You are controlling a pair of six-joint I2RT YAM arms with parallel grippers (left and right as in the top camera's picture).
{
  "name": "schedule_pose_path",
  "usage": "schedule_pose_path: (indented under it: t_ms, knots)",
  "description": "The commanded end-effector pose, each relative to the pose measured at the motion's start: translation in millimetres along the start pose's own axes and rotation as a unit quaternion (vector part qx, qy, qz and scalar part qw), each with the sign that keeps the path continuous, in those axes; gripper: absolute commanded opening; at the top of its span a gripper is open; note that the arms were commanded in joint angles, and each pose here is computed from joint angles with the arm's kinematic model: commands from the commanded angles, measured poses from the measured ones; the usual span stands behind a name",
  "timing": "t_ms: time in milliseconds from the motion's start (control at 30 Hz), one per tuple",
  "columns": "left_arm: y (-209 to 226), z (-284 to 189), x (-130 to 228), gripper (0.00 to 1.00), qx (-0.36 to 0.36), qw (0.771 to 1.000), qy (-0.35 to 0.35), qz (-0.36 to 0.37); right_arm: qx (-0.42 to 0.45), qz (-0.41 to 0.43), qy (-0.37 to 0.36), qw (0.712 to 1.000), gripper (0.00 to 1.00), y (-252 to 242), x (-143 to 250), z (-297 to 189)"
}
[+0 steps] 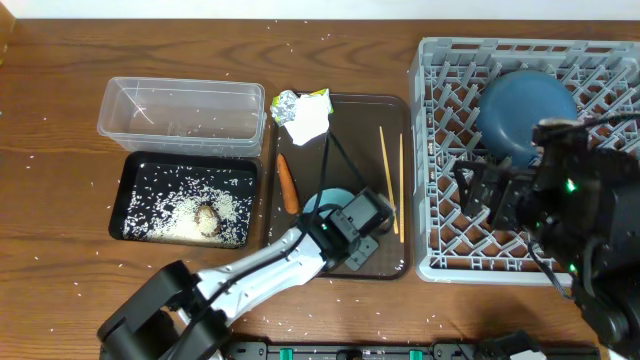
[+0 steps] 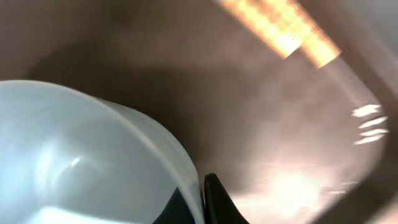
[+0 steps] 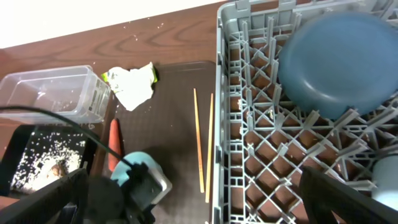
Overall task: Sort waste into correct bins and load items into the dishwasher rack
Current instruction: 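Lower the white bowl into the dish rack and open the left gripper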
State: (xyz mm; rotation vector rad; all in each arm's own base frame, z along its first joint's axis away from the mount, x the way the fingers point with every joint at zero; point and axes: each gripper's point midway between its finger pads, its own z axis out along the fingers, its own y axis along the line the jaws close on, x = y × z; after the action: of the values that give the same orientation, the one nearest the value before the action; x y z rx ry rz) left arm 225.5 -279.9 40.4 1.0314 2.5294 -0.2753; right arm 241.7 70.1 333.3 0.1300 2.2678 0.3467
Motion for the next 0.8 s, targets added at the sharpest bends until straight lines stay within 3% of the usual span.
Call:
schedule_pose_path:
  t_ms: [0,167,233,367,500,767]
  knots:
    - [-16.3,-58.0,-73.9,0.06,0.045,0.993,-0.106,-0.021,0.008,0.007,-0.013,1.000,0.99,-5.6,-0.8,-9.2]
    - [-24.6,-118.5,-139.7,0.06,0.126,0.968,-0.202,-0.075,0.008,0.007,-0.013,1.000,0.99,-8.4,5.4,-19.0]
    - [-18.5,-131.5,-158.7,0.06,0.171,0.949,-0.228,-0.133,0.013,0.007,-0.012,1.000,0.99,-11.1,8.2,-22.1]
    - [0.7,-147.2,-191.7,0.06,0.273,0.899,-0.262,-0.220,0.038,0.009,-0.017,0.999,0.99,-21.9,11.6,-28.4]
    - [4.3,-168.4,-226.2,0.06,0.392,0.839,-0.305,-0.221,0.038,0.009,-0.024,0.999,0.99,-23.2,11.9,-33.8]
    - [4.4,-150.8,-262.7,0.06,0.513,0.745,-0.329,-0.274,0.038,0.009,-0.024,0.999,0.99,-23.5,12.9,-34.7]
